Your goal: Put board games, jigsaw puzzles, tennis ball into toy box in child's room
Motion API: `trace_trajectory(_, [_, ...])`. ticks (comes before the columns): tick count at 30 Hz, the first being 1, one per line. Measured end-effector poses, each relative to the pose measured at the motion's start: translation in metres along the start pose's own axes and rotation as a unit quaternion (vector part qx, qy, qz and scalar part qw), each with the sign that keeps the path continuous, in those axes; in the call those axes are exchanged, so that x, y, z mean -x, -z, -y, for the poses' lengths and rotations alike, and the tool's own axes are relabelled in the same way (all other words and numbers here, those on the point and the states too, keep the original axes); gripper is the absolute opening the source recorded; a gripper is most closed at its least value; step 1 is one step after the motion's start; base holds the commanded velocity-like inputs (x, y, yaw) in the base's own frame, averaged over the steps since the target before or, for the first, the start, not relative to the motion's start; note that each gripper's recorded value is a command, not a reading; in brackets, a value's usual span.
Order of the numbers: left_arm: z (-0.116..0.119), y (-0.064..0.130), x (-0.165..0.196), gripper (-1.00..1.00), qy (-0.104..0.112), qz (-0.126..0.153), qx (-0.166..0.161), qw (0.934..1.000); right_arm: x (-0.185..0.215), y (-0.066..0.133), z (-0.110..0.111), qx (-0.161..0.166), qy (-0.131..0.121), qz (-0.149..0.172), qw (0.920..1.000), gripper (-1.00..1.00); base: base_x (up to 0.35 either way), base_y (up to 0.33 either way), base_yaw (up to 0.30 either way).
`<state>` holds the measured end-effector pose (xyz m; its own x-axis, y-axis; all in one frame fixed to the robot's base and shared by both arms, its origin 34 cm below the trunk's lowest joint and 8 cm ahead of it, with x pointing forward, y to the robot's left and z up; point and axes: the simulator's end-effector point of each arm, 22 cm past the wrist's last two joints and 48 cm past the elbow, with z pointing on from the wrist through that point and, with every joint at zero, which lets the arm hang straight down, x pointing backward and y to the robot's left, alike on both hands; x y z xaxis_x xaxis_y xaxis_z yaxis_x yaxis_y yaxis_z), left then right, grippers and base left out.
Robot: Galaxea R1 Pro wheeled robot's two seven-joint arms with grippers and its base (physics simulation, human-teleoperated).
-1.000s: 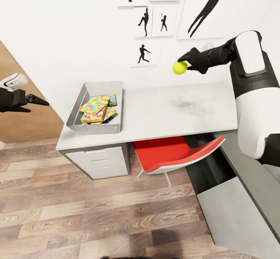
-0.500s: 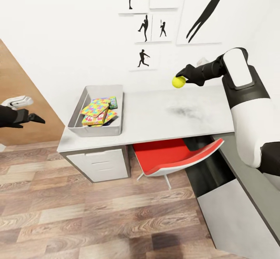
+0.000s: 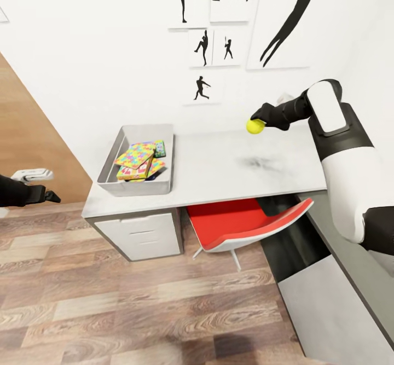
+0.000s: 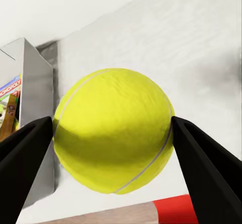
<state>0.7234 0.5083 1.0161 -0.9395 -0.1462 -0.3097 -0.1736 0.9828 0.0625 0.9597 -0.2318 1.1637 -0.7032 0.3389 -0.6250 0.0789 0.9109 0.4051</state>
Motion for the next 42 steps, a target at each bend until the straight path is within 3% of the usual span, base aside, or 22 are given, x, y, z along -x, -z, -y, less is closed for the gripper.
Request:
trace_trajectory(4, [-0.014,-0.008,-0.01,1.0,0.006,-0.004,0.016,0.9999,0.001,0.003,0.003,-0.007,0.004,0.003,1.0,-1.0,0.0,0.0,0.0])
trace_trajectory(8, [-0.029,-0.016,-0.014,1.0,0.028,-0.008,0.0,0.9996,0.003,0.007,0.002,-0.009,0.005,0.006,0.9999,-1.0,0.0,0.0,0.0])
trace_trajectory(10, [-0.036,-0.016,-0.012,1.0,0.028,-0.003,-0.003,0.9996,0.005,0.01,0.001,-0.009,0.006,0.008,0.9999,-1.0,0.0,0.0,0.0])
trace_trajectory(15, [-0.043,-0.013,0.003,1.0,-0.01,0.029,-0.01,0.9995,0.003,0.012,0.002,-0.01,0.006,0.007,0.9999,-1.0,0.0,0.0,0.0])
trace_trajectory(17, [-0.042,-0.013,0.006,1.0,-0.017,0.041,-0.014,0.9989,-0.001,0.012,0.003,-0.01,0.005,0.005,0.9999,-1.0,0.0,0.0,0.0])
trace_trajectory(25, [-0.049,-0.017,-0.004,1.0,-0.031,0.044,-0.007,0.9985,-0.001,0.018,0.001,-0.009,0.006,0.006,0.9999,-1.0,0.0,0.0,0.0])
trace_trajectory(33, [-0.071,-0.041,-0.043,1.0,-0.049,0.03,0.024,0.998,-0.013,0.017,0.006,-0.012,0.004,-0.002,0.9999,-1.0,0.0,0.0,0.0])
trace_trajectory(42, [-0.107,-0.063,-0.101,1.0,-0.091,0.005,0.069,0.9935,-0.016,0.023,0.001,-0.009,0.006,0.0,0.9999,-1.0,0.0,0.0,0.0])
